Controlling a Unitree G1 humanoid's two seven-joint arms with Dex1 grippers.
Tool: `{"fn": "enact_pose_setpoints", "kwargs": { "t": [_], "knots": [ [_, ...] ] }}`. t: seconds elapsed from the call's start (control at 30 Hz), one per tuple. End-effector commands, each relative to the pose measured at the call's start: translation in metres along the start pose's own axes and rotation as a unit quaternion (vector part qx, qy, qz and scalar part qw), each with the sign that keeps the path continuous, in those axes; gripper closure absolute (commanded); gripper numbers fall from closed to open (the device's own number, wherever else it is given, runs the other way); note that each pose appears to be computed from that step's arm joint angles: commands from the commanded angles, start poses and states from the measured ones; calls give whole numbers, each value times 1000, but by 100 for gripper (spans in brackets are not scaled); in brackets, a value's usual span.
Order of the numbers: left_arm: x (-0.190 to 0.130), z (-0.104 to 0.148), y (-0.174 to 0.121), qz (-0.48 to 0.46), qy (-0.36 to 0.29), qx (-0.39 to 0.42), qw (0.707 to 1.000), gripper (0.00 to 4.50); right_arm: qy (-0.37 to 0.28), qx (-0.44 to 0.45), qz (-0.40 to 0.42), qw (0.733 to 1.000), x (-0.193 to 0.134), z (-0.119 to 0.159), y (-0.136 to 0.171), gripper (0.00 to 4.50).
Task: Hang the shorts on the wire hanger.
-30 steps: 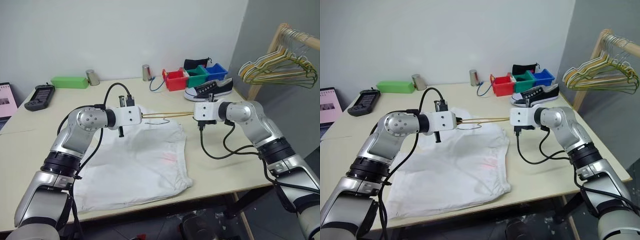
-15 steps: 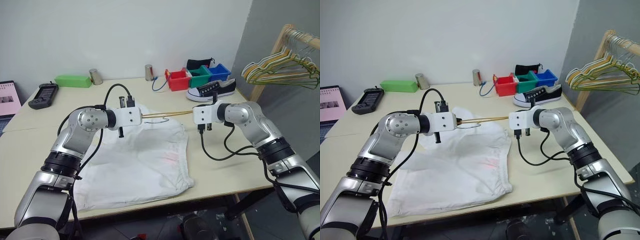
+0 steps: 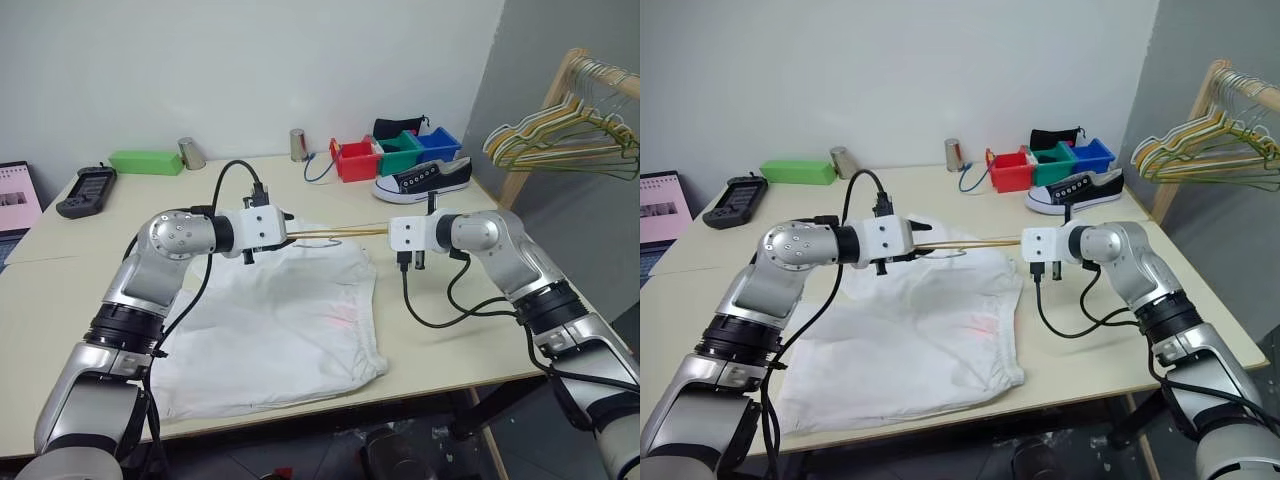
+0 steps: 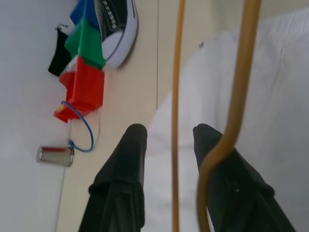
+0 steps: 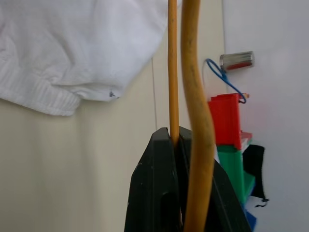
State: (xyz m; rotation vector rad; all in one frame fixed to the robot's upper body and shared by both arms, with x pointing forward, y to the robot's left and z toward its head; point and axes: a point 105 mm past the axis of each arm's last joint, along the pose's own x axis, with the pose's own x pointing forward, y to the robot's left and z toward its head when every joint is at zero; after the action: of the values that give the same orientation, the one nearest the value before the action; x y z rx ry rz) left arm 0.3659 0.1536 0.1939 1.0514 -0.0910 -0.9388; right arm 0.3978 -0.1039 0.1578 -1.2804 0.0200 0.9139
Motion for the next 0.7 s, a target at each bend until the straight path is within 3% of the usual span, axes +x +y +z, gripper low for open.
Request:
{"fn": "enact_pose_setpoints", "kwargs": {
  "t": [0.03,0.2,0.27,0.33,0.47,0.7],
  "knots": [
    [-21,16,14,28,-42,-18,999,182,0,77,2,997,-20,-12,-5,450],
    [-31,24,4,26,-79,-104,991,77,34,255,100,961,-51,-47,40,450],
    [-34,28,-7,27,-97,-160,982,38,28,400,182,898,-75,-49,73,450],
    [-35,35,-18,38,-123,-227,965,38,19,499,246,831,-99,-42,97,450],
    [-33,50,-52,35,-140,-312,939,38,20,593,287,752,-125,-36,121,450],
    [-32,51,-109,3,-111,-373,921,38,53,739,295,604,-150,-48,153,450]
  ]
}}
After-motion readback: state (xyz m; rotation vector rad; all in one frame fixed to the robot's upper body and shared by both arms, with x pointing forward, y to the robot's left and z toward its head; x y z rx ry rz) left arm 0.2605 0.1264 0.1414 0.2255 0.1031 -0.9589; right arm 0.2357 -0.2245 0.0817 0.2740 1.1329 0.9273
